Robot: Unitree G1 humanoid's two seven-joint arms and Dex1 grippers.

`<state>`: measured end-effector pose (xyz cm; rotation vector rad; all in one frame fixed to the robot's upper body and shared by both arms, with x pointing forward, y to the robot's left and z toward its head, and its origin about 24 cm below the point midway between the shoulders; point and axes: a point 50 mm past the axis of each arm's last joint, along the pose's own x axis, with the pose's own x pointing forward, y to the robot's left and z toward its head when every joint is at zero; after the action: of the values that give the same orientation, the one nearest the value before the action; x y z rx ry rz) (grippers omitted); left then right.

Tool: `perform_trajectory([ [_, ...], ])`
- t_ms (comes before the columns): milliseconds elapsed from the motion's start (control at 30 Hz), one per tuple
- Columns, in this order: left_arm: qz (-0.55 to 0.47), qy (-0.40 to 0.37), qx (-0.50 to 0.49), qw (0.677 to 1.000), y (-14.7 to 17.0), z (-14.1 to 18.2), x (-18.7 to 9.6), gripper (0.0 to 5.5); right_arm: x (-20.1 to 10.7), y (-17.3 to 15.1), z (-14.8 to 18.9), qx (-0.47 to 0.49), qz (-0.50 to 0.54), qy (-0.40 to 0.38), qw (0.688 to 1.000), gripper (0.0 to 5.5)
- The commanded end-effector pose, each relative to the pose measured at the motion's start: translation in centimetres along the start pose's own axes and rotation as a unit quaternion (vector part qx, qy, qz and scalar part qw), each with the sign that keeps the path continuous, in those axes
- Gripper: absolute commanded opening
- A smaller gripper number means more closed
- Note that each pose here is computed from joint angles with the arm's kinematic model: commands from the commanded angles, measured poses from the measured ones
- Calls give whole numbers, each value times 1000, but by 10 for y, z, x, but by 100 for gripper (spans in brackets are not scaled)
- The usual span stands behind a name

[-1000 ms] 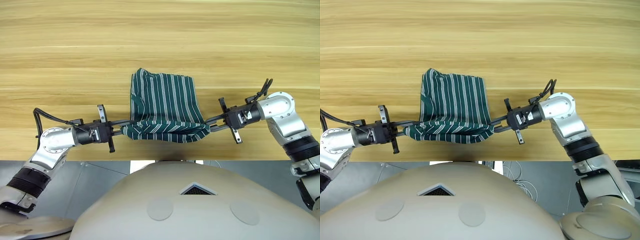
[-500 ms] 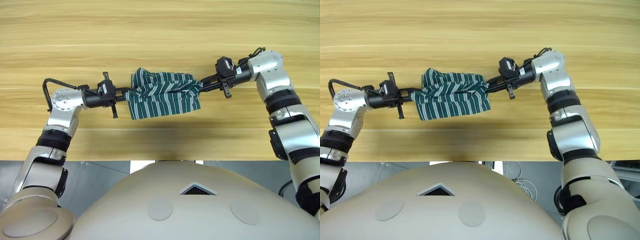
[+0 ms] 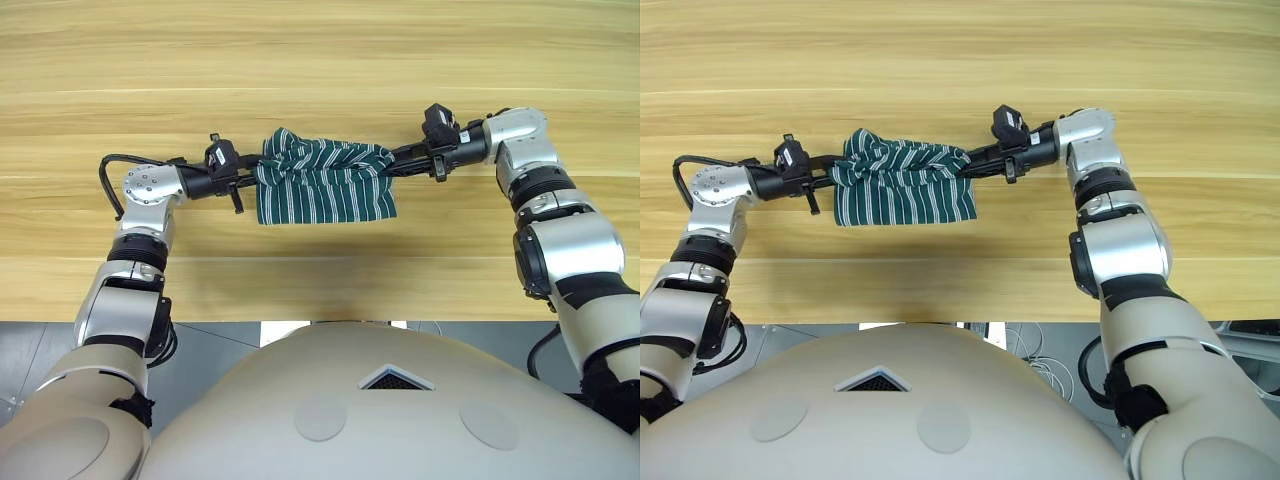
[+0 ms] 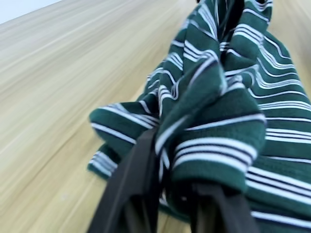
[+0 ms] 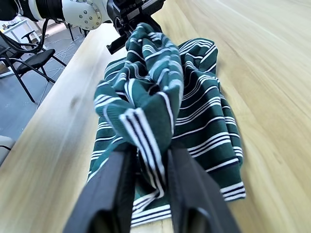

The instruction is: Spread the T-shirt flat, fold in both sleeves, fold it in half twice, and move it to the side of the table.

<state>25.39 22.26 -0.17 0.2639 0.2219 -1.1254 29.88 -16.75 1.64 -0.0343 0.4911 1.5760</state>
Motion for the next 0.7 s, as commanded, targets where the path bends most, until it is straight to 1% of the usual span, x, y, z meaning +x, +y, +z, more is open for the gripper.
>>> perform_trajectory([
  [33, 9, -15, -16, 1000, 8, 6, 1, 136, -10, -6, 11, -7, -23, -4, 1000, 173],
  [200, 28, -33, -54, 998, 8, 4, -3, 213, -14, -11, 14, -6, -72, -37, 997, 259],
  [300, 45, -38, -74, 995, 7, -2, -7, 260, -15, -15, 14, -8, -125, -53, 991, 311],
  [400, 76, -57, -108, 990, 9, -6, -9, 304, -9, -19, 7, -9, -174, -36, 984, 363],
  [500, 126, -74, -152, 978, 17, -9, -13, 350, -3, -22, 1, -12, -224, -12, 974, 413],
  [600, 160, -43, -171, 971, 19, -20, -16, 398, -1, -25, -4, -31, -269, 26, 962, 466],
  [667, 179, -35, -170, 968, 19, -24, -19, 425, -2, -27, -1, -47, -282, 23, 958, 496],
  [700, 192, -47, -170, 966, 21, -23, -23, 441, -2, -27, 4, -59, -280, 1, 958, 513],
])
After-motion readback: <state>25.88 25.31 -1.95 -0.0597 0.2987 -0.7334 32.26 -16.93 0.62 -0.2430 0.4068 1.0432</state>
